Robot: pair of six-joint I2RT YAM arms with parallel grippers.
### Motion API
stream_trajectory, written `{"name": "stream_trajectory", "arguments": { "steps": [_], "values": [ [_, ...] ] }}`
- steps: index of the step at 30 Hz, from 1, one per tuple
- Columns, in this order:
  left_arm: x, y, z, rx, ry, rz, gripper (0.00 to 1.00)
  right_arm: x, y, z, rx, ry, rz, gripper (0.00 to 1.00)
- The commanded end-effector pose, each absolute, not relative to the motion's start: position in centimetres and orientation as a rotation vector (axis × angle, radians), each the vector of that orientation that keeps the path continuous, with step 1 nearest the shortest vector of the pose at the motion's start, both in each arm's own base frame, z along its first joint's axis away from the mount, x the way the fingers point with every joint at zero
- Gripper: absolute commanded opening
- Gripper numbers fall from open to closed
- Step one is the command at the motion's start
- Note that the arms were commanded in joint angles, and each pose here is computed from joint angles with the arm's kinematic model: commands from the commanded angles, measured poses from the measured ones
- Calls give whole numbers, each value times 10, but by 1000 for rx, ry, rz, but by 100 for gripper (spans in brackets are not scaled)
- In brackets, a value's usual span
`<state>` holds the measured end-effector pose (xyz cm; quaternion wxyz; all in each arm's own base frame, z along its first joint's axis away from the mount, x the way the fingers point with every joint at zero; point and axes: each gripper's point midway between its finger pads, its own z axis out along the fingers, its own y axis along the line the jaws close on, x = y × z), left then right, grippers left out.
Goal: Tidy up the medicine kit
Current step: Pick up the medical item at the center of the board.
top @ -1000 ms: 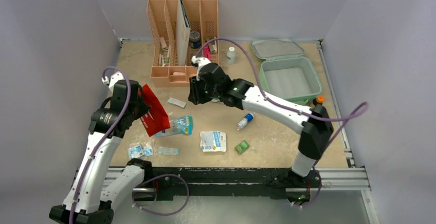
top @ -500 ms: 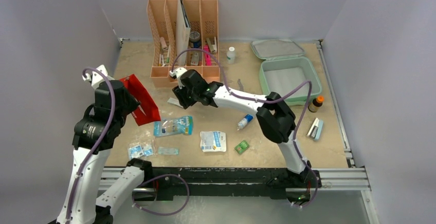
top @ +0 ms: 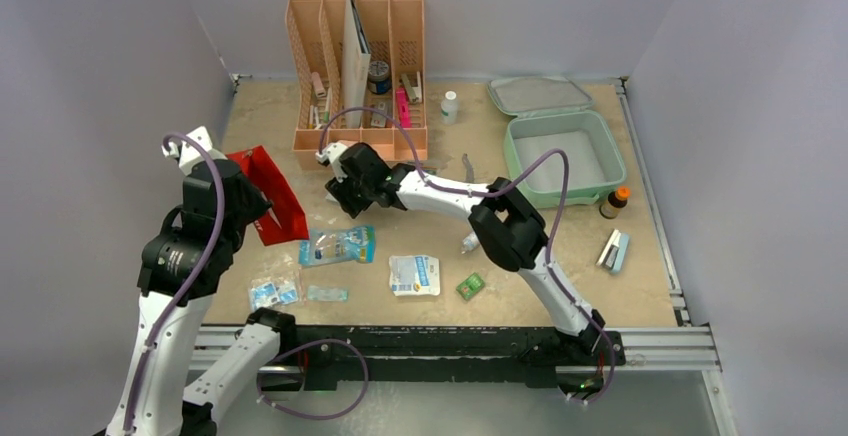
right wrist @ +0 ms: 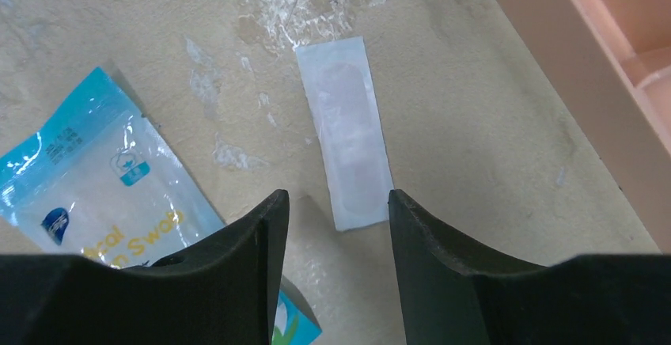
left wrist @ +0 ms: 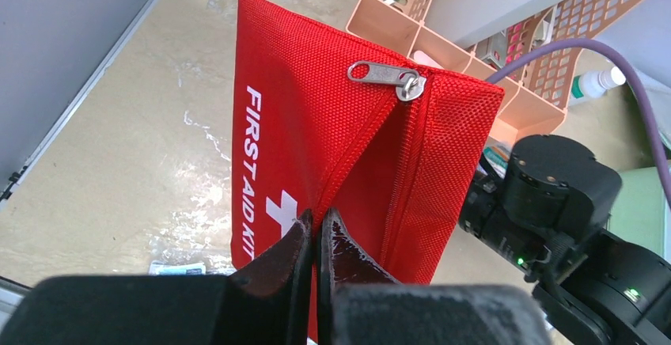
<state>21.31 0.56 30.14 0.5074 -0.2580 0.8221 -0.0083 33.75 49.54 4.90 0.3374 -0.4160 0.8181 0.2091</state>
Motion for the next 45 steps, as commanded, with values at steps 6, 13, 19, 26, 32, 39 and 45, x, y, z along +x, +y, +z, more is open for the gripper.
{"name": "stream_trajectory", "arguments": {
  "steps": [6, 13, 19, 26, 32, 39, 45],
  "values": [
    [209, 10, 314, -590, 1947, 3, 0, 346, 515, 51, -1170, 2043, 544, 47],
    [210, 9, 314, -581, 1950, 4, 0, 343, 508, 37, -1195, 2056, 488, 36],
    [212, 3, 309, -568, 1969, -21, 0, 340, 506, 54, -1126, 2052, 526, 16],
    [214, 0, 303, -557, 1979, -29, 0, 333, 503, 75, -1024, 2073, 597, 0],
    [217, -12, 292, -531, 2014, -89, 0, 334, 486, 112, -817, 2154, 672, 0],
    [228, -33, 278, -517, 2058, -197, 0, 322, 436, 180, -554, 2210, 729, 0],
    [236, -47, 268, -521, 2087, -268, 0, 289, 402, 233, -479, 2161, 837, 0]
  ]
}}
